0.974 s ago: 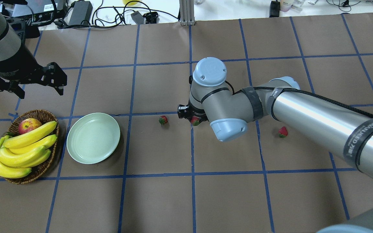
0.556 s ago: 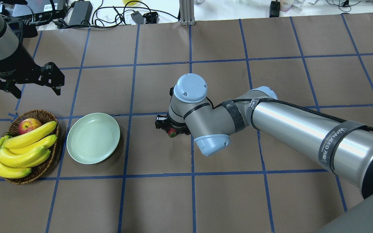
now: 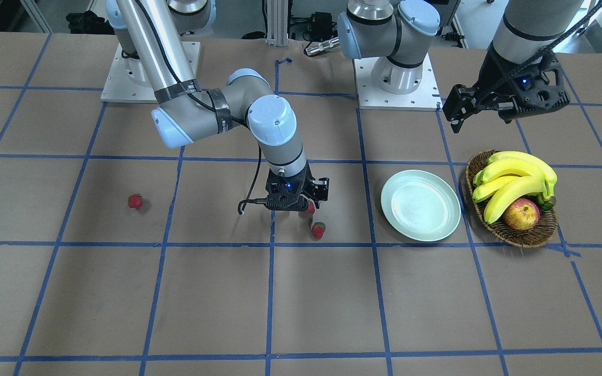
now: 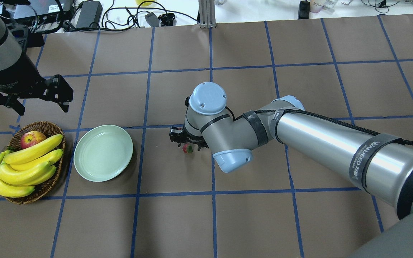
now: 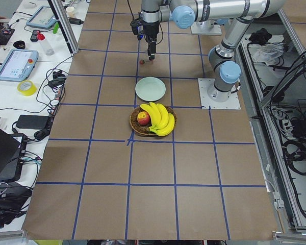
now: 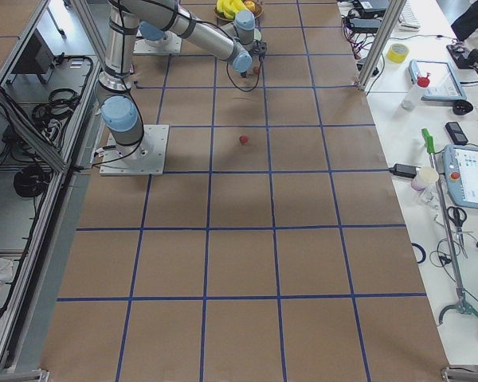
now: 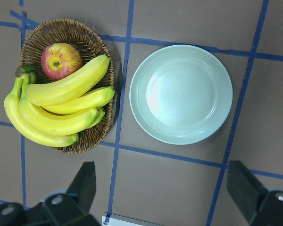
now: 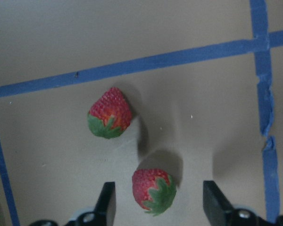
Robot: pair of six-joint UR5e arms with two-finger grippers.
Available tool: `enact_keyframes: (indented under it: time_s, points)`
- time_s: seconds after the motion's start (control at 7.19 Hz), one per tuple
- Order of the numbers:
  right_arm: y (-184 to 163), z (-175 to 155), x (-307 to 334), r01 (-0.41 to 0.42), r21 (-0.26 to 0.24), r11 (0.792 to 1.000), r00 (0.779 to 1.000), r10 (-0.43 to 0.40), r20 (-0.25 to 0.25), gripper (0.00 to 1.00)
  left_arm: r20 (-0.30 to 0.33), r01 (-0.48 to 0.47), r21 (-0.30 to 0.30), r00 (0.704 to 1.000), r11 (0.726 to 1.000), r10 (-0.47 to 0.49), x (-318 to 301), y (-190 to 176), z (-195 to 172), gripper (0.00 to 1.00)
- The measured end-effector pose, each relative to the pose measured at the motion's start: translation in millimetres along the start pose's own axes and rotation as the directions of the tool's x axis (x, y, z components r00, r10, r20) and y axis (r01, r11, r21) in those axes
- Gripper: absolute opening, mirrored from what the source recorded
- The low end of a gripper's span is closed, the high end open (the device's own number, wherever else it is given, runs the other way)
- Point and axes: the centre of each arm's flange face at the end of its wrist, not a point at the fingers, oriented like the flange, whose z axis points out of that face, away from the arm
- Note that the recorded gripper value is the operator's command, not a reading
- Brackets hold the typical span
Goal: Collect all strawberries into plate
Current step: 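Carry the strawberry beside the first one and open the right gripper, then reach the right gripper to the farthest strawberry and grasp it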
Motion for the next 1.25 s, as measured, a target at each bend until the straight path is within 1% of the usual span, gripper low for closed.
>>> enact_keyframes:
  time_s: [0.14, 0.28, 0.42, 0.56, 0.83, 0.97, 1.11, 1.25]
  points:
    - [-7.9, -8.2, -3.4, 0.032, 0.025, 0.999, 0.999, -0.032, -0.010, 1.00, -0.001, -0.004, -0.007, 1.000, 1.000, 0.004, 0.5, -0.6, 2.9, 1.00]
    - [-18.4, -21.3, -6.2, 0.048, 0.064, 0.997, 0.998, -0.046, -0.032, 1.00, -0.002, -0.005, -0.010, 1.000, 1.000, 0.005, 1.0, -0.7, 4.3, 1.00]
    - [-33.8, -44.6, -8.2, 0.052, 0.117, 0.992, 0.996, -0.043, -0.074, 1.00, -0.006, -0.007, -0.013, 1.000, 1.000, 0.007, 1.8, -0.5, 5.3, 1.00]
    - [-50.0, -69.7, -6.4, 0.056, 0.141, 0.988, 0.993, -0.041, -0.109, 1.00, -0.008, -0.007, -0.013, 1.000, 1.000, 0.007, 2.2, -0.5, 5.7, 1.00]
    - [-88.6, -119.9, 33.4, 0.051, 0.145, 0.988, 0.987, -0.028, -0.158, 1.00, -0.011, -0.010, -0.028, 1.000, 1.000, 0.010, 3.2, 0.8, 9.8, 1.00]
    - [-102.8, -143.7, 64.2, 0.036, 0.149, 0.988, 0.985, -0.010, -0.170, 1.00, -0.012, -0.012, -0.041, 1.000, 0.999, 0.012, 4.1, 2.5, 13.9, 1.00]
    - [-109.0, -159.6, 97.6, 0.035, 0.146, 0.989, 0.983, -0.007, -0.184, 1.00, -0.012, -0.013, -0.046, 1.000, 0.999, 0.013, 4.3, 3.3, 15.4, 1.00]
    - [-109.5, -165.0, 131.6, 0.046, 0.129, 0.991, 0.979, -0.019, -0.202, 1.00, -0.012, -0.012, -0.046, 1.000, 0.999, 0.011, 3.7, 3.3, 15.2, 1.00]
